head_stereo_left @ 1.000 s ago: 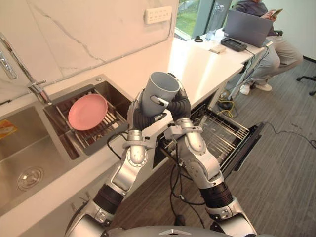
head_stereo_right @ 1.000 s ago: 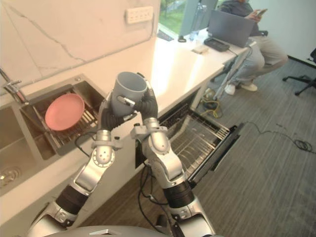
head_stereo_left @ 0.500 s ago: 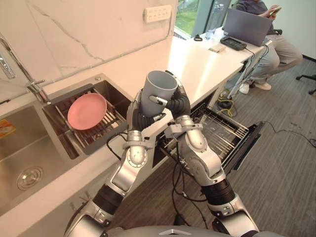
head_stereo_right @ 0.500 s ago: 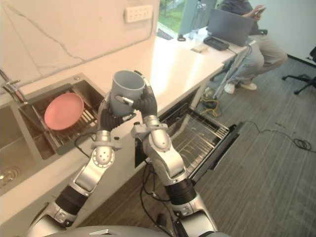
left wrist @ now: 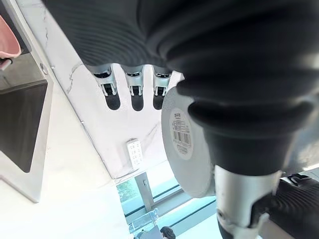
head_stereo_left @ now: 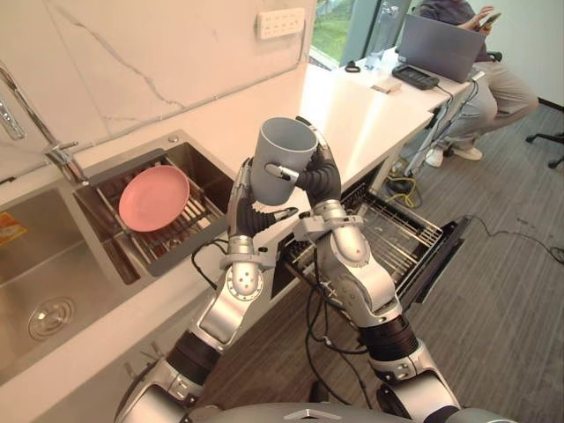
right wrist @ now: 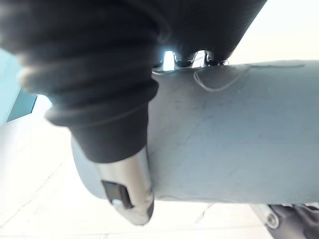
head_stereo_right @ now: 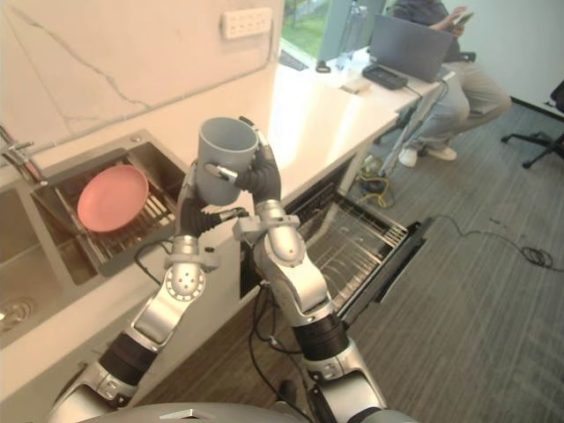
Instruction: Walk over to the sink, pick up the cup, carry it to the dishwasher, place the cup inside the dishwasher, then close the dishwasher door
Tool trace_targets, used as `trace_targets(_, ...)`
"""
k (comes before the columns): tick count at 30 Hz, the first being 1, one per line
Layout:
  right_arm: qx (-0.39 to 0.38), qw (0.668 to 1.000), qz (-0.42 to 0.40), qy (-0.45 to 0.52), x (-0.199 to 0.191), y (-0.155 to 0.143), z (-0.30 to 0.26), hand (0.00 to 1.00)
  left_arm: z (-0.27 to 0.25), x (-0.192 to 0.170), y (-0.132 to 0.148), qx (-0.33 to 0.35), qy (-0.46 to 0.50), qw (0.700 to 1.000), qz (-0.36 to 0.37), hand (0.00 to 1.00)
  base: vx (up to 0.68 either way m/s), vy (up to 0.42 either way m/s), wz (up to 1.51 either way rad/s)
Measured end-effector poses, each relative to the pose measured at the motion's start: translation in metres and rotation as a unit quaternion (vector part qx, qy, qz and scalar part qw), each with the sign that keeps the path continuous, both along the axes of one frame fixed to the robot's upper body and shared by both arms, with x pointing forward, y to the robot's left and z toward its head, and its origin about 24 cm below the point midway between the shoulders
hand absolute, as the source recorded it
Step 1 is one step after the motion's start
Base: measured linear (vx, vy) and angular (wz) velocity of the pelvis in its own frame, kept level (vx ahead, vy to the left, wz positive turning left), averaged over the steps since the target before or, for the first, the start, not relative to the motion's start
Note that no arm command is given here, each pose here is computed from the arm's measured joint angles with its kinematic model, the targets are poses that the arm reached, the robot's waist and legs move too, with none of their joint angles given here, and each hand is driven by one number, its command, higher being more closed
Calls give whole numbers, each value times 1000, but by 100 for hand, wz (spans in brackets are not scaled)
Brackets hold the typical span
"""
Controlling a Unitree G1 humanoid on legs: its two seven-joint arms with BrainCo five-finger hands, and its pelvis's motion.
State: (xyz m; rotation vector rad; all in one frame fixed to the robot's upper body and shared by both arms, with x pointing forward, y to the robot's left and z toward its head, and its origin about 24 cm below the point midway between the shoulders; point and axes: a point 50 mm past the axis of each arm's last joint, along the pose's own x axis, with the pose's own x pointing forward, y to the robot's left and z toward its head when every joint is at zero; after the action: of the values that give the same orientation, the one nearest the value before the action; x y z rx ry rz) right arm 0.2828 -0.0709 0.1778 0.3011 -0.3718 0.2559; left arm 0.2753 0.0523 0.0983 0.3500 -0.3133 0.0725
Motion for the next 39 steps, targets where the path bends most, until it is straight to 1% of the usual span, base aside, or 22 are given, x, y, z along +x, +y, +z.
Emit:
trace_targets(5, 7, 1000, -5, -4, 0, -2, 2, 100, -8, 2, 1, -4, 23, 1000, 0, 0, 0, 0, 0)
trace_targets(10, 55, 998, -32, -4, 2, -14, 8, 100, -20, -2, 1, -16, 54, 998, -6, 0, 1, 3, -5)
trace_targets(14, 66, 997, -42, -4, 2, -19, 9, 100, -20, -2, 1, -16, 56, 998, -10, 0, -4, 5, -11)
trace_targets(19, 104, 992, -70, -13, 0, -35, 16, 100, -27, -2, -1, -18, 75, 997, -25, 0, 6, 5, -5)
trace_targets(23, 123, 986, -109, -22, -2, -55, 16, 100, -28, -5, -11, -23, 84, 993, -80, 0, 15, 12, -8)
trace_targets(25, 133, 981, -140, -23, -5, -68, 15, 100, -33, -12, -28, -24, 97, 984, -149, 0, 13, 8, -3)
trace_targets(26, 133, 980, -143, -24, -5, -71, 15, 100, -35, -15, -33, -22, 103, 980, -168, 0, 0, 0, 0)
trace_targets(28, 134, 978, -160, -25, -6, -81, 14, 100, -43, -26, -50, -13, 128, 965, -230, 0, 0, 0, 0)
trace_targets(29, 135, 977, -165, -25, -6, -83, 14, 100, -45, -29, -54, -10, 134, 959, -248, 0, 5, 4, -4)
trace_targets(31, 133, 974, -181, -25, -7, -90, 13, 100, -54, -40, -67, -8, 159, 939, -304, 0, -6, 0, -11)
trace_targets(33, 128, 973, -190, -27, -8, -95, 12, 100, -61, -48, -72, -17, 182, 926, -330, 0, -9, 0, -21)
trace_targets(36, 135, 965, -222, -29, -12, -111, 8, 100, -75, -64, -81, -10, 219, 901, -375, 0, -2, -1, -5)
trace_targets(39, 120, 962, -243, -28, -13, -122, 6, 100, -96, -75, -82, 5, 263, 881, -394, 0, 4, -9, -5)
